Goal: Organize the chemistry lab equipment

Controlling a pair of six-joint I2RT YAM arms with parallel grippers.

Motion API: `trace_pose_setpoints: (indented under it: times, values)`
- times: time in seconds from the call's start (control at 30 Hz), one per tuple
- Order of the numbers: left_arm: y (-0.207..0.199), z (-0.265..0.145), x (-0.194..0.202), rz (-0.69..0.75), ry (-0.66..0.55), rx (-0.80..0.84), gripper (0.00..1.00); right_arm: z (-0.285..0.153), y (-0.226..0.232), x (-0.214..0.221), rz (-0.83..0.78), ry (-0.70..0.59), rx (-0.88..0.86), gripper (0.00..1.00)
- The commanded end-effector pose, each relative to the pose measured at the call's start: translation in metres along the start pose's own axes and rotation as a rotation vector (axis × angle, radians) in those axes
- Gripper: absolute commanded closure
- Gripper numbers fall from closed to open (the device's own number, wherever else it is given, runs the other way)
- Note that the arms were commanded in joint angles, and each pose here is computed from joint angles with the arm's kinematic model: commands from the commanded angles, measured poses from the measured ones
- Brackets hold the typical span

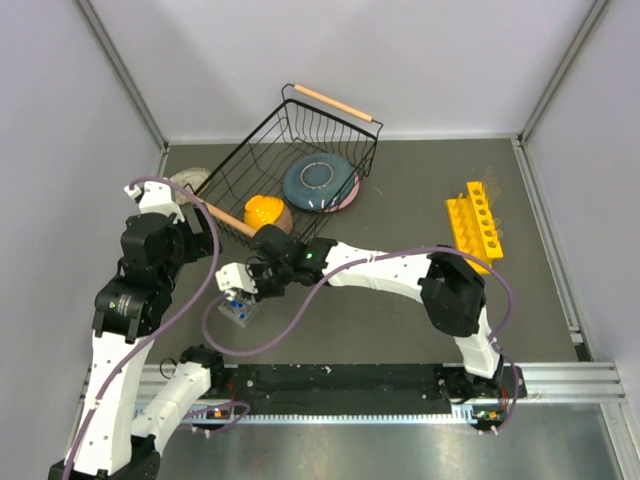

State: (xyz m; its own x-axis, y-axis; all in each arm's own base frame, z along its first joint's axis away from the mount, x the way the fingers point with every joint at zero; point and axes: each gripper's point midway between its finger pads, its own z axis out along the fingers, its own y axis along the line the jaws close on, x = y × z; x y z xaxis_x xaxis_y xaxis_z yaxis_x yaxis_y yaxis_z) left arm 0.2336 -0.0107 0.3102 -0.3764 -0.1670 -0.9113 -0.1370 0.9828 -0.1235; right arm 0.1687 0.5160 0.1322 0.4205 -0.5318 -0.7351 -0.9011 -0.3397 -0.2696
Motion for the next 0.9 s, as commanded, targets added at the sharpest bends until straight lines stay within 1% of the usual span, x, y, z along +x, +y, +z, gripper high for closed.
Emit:
trace_pose_setpoints:
  times: [0.0, 0.27, 0.63, 0.73, 0.87]
  values:
    - [0.006, 0.002, 0.004, 0.019, 0.003, -0.024, 0.01, 0.005, -0.012, -0.014, -0.020, -0.026, 0.034, 0.92]
    - [0.005, 0.001, 0.007, 0.030, 0.008, -0.010, 0.01, 0.015, 0.002, 0.012, -0.004, 0.030, 0.002, 0.92]
    - [0.005, -0.003, 0.011, 0.028, 0.015, -0.002, 0.01, 0.026, 0.005, 0.029, -0.005, 0.074, -0.013, 0.90]
    - [0.006, -0.005, 0.012, 0.027, 0.011, -0.004, 0.01, 0.028, 0.006, 0.036, -0.007, 0.093, -0.019, 0.88]
    - [0.007, -0.006, 0.011, 0.025, 0.008, -0.006, 0.01, 0.035, 0.005, 0.037, -0.002, 0.099, -0.025, 0.82]
